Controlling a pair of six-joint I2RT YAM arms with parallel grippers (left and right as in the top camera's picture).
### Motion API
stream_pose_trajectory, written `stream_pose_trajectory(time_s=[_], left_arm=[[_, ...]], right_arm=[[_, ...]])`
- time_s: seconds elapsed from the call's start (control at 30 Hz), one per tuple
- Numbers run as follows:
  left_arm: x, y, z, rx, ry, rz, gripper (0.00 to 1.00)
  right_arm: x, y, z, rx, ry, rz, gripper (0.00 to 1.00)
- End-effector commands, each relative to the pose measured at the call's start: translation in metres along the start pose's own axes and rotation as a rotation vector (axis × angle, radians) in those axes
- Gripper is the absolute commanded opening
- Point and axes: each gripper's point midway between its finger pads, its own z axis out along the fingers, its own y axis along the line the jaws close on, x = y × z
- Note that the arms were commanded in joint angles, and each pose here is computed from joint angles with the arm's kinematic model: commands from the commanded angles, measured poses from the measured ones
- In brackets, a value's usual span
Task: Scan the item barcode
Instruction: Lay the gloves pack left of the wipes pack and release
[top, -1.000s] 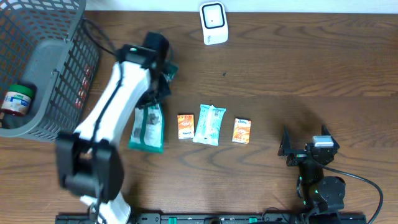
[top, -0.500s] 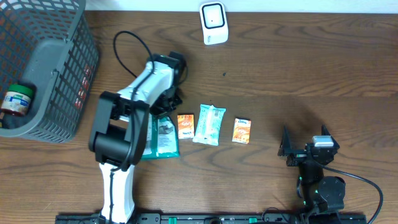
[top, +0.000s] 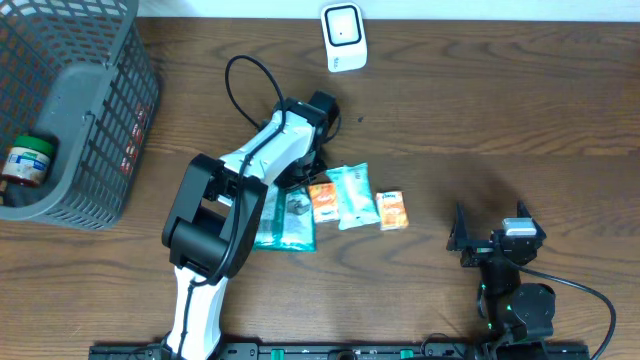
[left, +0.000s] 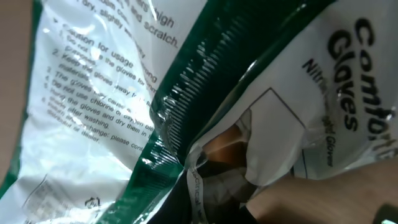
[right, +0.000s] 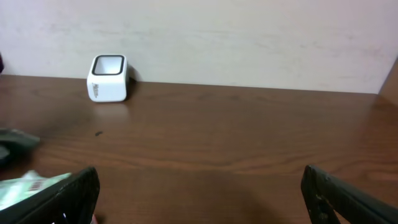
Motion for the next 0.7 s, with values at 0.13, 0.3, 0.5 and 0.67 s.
stream_pose_trajectory(time_s=[0.13, 0.3, 0.5, 0.67], left_arm=[[0.017, -0.031, 0.021, 0.106, 0.098, -0.039, 0.07], [0.015, -0.033, 0.013, 0.126, 0.082, 0.100, 0.11], [-0.006, -0.033, -0.034, 0.200, 0.015, 0.256, 0.38], [-0.031, -0.020, -0.097, 0.305, -0.108, 0.335, 0.76]], right_arm=[[0.000, -0.001, 0.000, 0.005, -0.002, -0.004, 0.99], [0.000, -0.001, 0.000, 0.005, -0.002, -0.004, 0.99], [0.000, -0.001, 0.000, 0.005, -0.002, -0.004, 0.99], [0.000, -0.001, 0.000, 0.005, -0.002, -0.004, 0.99]])
